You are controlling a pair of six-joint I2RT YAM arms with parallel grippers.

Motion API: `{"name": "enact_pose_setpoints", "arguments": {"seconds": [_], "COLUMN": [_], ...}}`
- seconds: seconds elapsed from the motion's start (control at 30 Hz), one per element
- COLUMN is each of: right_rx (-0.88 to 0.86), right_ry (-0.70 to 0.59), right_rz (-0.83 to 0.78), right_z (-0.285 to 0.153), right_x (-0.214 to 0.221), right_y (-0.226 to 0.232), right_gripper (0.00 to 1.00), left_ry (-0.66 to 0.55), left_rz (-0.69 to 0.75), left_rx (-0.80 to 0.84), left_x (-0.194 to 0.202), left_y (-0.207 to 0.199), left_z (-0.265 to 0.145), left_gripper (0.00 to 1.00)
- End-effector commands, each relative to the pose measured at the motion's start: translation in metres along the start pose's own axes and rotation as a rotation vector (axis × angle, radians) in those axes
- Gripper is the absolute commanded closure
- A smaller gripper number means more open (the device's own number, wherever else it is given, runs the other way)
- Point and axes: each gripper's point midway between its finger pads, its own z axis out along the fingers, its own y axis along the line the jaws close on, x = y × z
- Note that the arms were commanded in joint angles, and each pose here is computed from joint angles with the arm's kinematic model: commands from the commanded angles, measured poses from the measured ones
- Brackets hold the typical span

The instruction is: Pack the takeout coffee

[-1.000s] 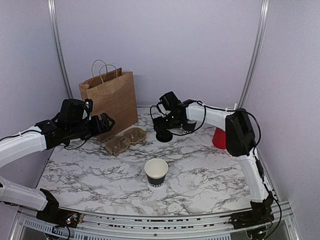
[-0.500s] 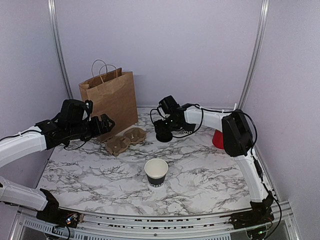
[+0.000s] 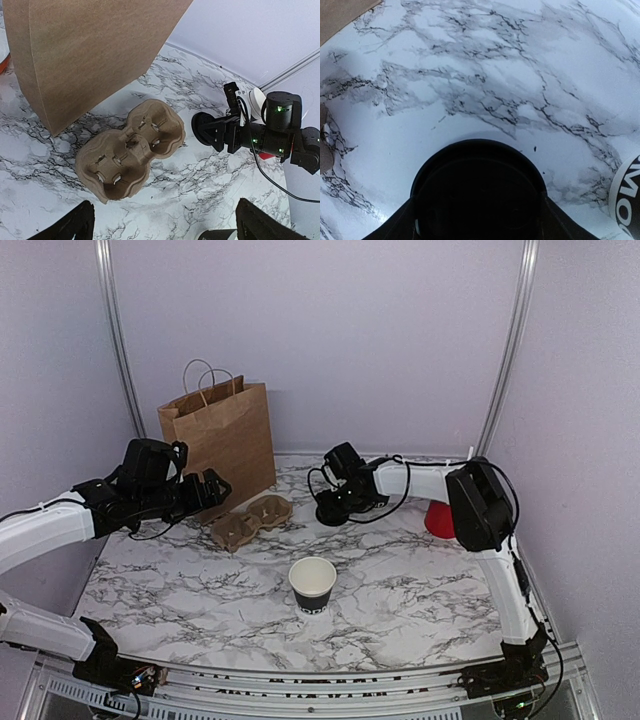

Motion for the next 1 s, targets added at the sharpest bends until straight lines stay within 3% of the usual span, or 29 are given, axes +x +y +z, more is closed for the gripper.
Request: {"name": "enact_pose_setpoints", "arguments": {"seconds": [0.0,0.47,0.63,0.97], "right_rx": [0.0,-0.038,-0.079,-0.15], "right_ry": [-0.05,-0.127,-0.127,-0.104], "right_rz": [0.008,-0.057,-0.087,-0.159], "right_z": [-0.03,-0.119,-0.154,-0.208], "right_x": [-0.015,-0.021,0.0,0.051], "right_y": [0.003,0.039,0.061,0.113], "right_gripper": [0.35,0.35,0.35,0.35], "left_ry": [0.011,0.08,0.089,0.093], "left_rz": [-0.011,-0.042,-0.081,-0.112], "left_rx": [0.009,0.105,0.177,0.166], "left_x": [-0.002,0.022,0.032,0.047], "left_y": [-0.004,-0.012,-0.017,-0.005], "left_z": [0.0,0.01,0.012,0.027], "left_gripper": [0.01,0.01,0.01,0.01]}}
